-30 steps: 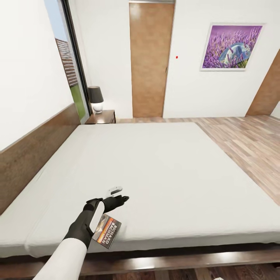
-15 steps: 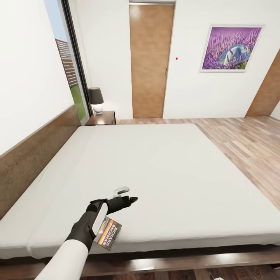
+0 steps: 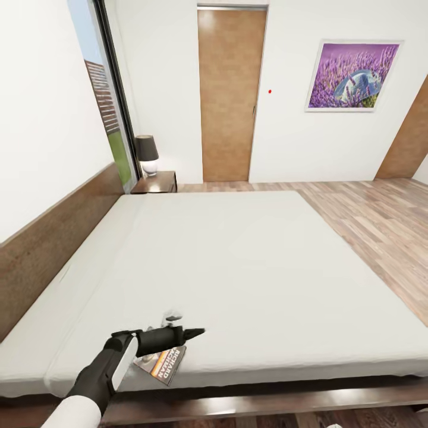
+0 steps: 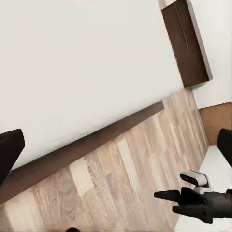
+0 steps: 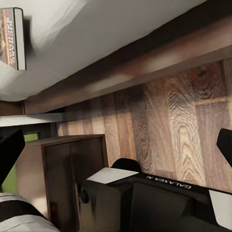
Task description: In the bedroom, move the book from the bed onto either nightstand, and place the two sandals side by side next to the bed.
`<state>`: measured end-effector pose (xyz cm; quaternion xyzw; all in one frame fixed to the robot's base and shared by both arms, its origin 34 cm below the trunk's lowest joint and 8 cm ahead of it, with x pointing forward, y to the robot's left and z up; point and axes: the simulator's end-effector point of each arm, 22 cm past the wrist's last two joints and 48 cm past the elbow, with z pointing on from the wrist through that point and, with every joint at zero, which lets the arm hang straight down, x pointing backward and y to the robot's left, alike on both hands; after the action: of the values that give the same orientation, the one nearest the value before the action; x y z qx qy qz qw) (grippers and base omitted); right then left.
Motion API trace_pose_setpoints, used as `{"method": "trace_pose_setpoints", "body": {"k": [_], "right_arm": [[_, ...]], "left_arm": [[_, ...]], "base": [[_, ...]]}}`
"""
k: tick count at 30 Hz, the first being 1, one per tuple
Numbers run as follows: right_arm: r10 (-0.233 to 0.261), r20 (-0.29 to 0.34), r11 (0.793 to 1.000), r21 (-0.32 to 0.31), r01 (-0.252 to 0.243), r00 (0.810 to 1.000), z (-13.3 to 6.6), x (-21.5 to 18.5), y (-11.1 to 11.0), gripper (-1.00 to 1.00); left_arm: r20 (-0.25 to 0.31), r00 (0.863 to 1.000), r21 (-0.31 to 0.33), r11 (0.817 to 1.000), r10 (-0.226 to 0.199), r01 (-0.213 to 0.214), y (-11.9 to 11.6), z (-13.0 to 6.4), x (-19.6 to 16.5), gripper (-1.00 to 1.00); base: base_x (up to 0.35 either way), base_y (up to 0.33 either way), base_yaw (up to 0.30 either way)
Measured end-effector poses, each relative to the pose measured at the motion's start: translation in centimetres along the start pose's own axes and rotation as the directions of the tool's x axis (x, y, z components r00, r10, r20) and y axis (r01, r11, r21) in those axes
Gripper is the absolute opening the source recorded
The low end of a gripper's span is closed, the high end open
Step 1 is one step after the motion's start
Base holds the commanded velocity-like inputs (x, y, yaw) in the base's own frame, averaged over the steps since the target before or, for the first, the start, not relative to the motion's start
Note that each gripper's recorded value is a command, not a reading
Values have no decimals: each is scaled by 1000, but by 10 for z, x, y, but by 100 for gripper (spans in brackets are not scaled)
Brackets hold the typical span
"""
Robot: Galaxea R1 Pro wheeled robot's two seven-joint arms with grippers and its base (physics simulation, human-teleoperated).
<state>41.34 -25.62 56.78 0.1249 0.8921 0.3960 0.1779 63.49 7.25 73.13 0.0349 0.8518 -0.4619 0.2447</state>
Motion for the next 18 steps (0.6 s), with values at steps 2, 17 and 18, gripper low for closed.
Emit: {"method": "trace_pose_setpoints", "body": {"k": [2, 17, 18], "right_arm": [[0, 0, 1000, 0, 0, 1000, -2, 0, 3, 100], [0, -1, 1000, 0, 0, 1000, -16, -5, 20, 100], [1, -1, 1000, 1, -1, 1000, -17, -5, 21, 100]], "left_arm": [[-37, 998, -5, 999, -44, 44, 13, -10, 32, 100], [-107, 994, -22, 1000, -24, 22, 59, -61, 154, 100], [-128, 992, -24, 1000, -1, -2, 60, -62, 164, 100]], "base": [[0, 0, 0], [0, 0, 0], [0, 0, 0]]}}
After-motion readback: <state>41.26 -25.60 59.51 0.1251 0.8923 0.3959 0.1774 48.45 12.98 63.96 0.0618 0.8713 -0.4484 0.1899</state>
